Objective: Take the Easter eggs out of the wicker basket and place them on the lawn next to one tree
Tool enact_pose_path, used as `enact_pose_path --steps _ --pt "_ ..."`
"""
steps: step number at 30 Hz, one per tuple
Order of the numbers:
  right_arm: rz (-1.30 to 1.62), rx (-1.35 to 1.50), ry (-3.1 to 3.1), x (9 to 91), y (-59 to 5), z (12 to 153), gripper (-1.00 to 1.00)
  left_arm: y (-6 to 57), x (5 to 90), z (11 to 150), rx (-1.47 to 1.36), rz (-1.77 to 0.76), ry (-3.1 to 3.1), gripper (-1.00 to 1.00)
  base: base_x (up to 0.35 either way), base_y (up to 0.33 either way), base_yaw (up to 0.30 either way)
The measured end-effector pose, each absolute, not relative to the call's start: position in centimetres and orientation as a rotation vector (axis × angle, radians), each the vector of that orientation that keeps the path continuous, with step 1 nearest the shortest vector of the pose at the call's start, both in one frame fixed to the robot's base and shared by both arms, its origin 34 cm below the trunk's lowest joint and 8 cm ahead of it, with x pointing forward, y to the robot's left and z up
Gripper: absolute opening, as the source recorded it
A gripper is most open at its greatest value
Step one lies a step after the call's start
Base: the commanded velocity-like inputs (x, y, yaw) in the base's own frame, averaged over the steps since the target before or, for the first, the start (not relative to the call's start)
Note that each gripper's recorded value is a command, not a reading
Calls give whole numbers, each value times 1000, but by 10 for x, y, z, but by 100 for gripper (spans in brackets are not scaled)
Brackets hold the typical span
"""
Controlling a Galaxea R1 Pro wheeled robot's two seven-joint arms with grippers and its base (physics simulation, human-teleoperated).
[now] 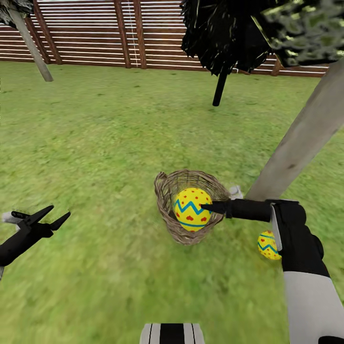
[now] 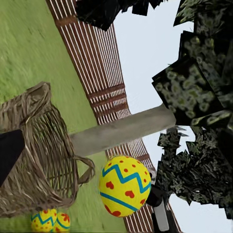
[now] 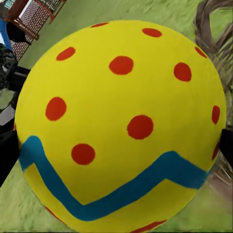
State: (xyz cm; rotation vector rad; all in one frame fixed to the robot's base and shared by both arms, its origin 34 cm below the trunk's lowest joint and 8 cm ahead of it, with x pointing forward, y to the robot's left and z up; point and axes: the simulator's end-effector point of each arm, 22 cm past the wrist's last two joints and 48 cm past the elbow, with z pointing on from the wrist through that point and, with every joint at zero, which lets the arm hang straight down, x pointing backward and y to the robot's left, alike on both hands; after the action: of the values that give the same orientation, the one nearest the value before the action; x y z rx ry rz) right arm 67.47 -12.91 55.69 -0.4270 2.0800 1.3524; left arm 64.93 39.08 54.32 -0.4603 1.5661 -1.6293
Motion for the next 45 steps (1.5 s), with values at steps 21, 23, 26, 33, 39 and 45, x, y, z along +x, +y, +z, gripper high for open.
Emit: enact_pose_path --steps 21,23,26,33,39,45 --pt "1222 -434 2202 661 -199 539 -100 342 651 549 -401 -1720 1548 100 -121 -5 -152" --pt "1186 -414 2247 660 -219 529 -100 334 652 552 -387 -1730 1537 100 0 0 -221" --pt "1140 -391 2292 659 -243 521 -100 320 652 552 -365 -1755 1549 100 0 0 -223" --pt "1010 -179 2402 666 -304 482 -100 223 646 589 -102 -1879 1545 100 0 -2 -253" --pt "685 -134 2527 674 -351 445 -100 153 632 603 30 -2001 1527 100 126 -158 -289" --pt "465 -90 2562 682 -383 431 -100 132 629 612 54 -2041 1490 100 183 -291 -293"
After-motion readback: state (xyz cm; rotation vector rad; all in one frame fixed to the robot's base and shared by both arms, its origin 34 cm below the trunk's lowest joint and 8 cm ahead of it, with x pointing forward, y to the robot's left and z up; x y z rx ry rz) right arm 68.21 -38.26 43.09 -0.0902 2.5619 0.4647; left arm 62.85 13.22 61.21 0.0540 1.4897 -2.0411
